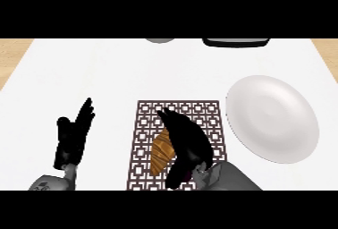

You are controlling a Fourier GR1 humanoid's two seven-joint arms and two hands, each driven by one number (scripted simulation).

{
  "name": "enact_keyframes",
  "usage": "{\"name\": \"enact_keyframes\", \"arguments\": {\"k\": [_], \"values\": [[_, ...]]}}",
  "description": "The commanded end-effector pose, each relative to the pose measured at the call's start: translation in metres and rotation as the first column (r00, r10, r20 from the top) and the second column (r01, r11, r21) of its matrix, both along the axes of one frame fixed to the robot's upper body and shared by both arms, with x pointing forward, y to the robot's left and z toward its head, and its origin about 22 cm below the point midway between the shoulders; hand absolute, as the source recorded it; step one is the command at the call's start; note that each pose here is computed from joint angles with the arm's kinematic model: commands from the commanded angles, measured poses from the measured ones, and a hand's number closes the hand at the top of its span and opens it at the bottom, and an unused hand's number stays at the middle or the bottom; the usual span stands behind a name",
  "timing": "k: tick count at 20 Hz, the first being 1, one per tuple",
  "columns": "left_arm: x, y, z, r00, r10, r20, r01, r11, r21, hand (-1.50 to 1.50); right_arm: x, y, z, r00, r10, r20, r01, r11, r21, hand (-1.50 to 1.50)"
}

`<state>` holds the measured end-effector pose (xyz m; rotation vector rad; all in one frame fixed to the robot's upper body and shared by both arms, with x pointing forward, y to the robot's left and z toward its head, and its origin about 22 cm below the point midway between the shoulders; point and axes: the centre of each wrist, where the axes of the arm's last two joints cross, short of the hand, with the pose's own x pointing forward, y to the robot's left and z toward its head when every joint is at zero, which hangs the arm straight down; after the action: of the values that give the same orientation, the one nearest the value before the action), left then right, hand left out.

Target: Pick the croissant from the placemat and place it in the plate

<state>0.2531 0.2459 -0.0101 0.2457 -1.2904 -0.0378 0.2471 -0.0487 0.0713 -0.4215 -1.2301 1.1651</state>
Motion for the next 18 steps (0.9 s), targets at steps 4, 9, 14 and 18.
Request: {"name": "enact_keyframes", "arguments": {"k": [4,9,14,18], "values": [[-0.010,0.001,-0.002,1.000,-0.002,-0.012,0.002,1.000,-0.017,0.00,0.015,-0.004,-0.014,0.998,-0.015,-0.053,0.013,0.999,-0.035,-1.50],[-0.001,0.002,0.010,1.000,-0.002,-0.005,0.002,1.000,-0.019,0.00,0.011,0.011,-0.029,0.998,0.016,-0.063,-0.019,0.999,-0.047,-1.50],[-0.004,-0.003,-0.004,1.000,0.000,-0.009,0.000,1.000,-0.024,0.00,0.009,0.014,-0.020,0.995,0.007,-0.101,-0.013,0.998,-0.063,-1.50],[0.003,-0.002,0.007,1.000,0.012,0.000,-0.012,1.000,-0.009,0.00,0.019,0.005,-0.024,0.995,0.003,-0.097,-0.007,0.999,-0.035,-1.50]]}}
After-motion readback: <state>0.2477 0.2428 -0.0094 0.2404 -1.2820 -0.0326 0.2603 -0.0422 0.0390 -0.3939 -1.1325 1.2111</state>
